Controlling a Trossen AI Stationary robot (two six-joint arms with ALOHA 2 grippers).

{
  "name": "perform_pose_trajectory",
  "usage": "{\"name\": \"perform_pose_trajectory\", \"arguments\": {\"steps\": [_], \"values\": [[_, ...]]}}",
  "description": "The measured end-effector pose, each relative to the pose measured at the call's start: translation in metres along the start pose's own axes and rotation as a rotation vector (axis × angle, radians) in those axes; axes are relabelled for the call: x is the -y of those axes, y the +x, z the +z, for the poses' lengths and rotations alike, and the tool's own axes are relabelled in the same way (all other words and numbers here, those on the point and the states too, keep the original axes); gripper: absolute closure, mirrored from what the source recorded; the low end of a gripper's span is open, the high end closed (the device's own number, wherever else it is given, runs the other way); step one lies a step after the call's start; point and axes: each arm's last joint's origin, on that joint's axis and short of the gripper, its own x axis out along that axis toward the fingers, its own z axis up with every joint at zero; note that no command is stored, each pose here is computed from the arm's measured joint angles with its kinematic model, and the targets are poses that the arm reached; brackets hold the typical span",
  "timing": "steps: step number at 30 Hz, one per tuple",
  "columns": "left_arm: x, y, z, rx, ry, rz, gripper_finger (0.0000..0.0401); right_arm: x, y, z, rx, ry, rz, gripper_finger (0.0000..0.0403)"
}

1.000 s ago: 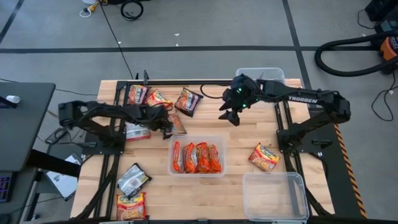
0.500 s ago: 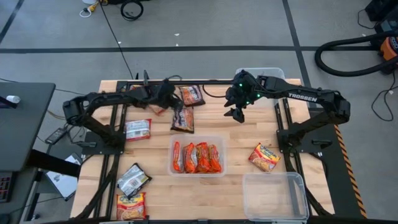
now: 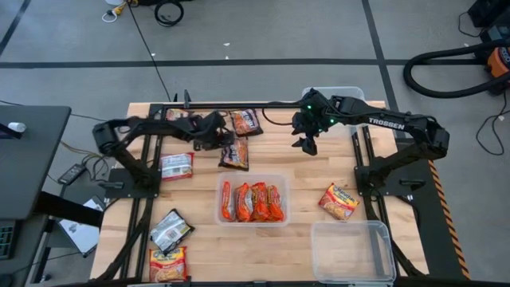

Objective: Sort Maruchan noodles
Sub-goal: Put the black noodle pack into the top transparent bin

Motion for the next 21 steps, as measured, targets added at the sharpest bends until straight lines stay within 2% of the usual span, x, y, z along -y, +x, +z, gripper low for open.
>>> {"name": "perform_pose_trajectory", "arguments": {"steps": [2, 5, 8, 11, 15, 18, 21], "values": [[0.002, 0.015, 0.005, 0.026, 0.026, -0.035, 0.0223, 0.0, 0.0, 0.0, -0.005, -0.025, -0.014, 0.0155], [0.013, 0.032, 0.009, 0.065, 0.092, -0.181, 0.0223, 0.001, 0.0, -0.001, -0.005, -0.025, -0.018, 0.0155], [0.042, 0.036, 0.01, 0.155, 0.218, -0.379, 0.0225, 0.002, 0.0, -0.001, -0.01, -0.023, -0.017, 0.0155], [0.08, 0.025, 0.009, 0.233, 0.416, -0.568, 0.0233, 0.002, 0.0, -0.001, -0.008, -0.024, -0.014, 0.0155], [0.12, 0.009, 0.0, 0.216, 0.659, -0.698, 0.0244, 0.003, 0.003, 0.0, -0.005, -0.026, -0.015, 0.0155], [0.141, -0.012, 0.003, 0.201, 0.697, -0.745, 0.0248, 0.006, 0.013, 0.001, -0.02, -0.025, -0.009, 0.0155], [0.146, -0.035, 0.01, 0.192, 0.714, -0.716, 0.025, 0.012, 0.031, 0.004, -0.025, -0.02, -0.006, 0.0155]]}}
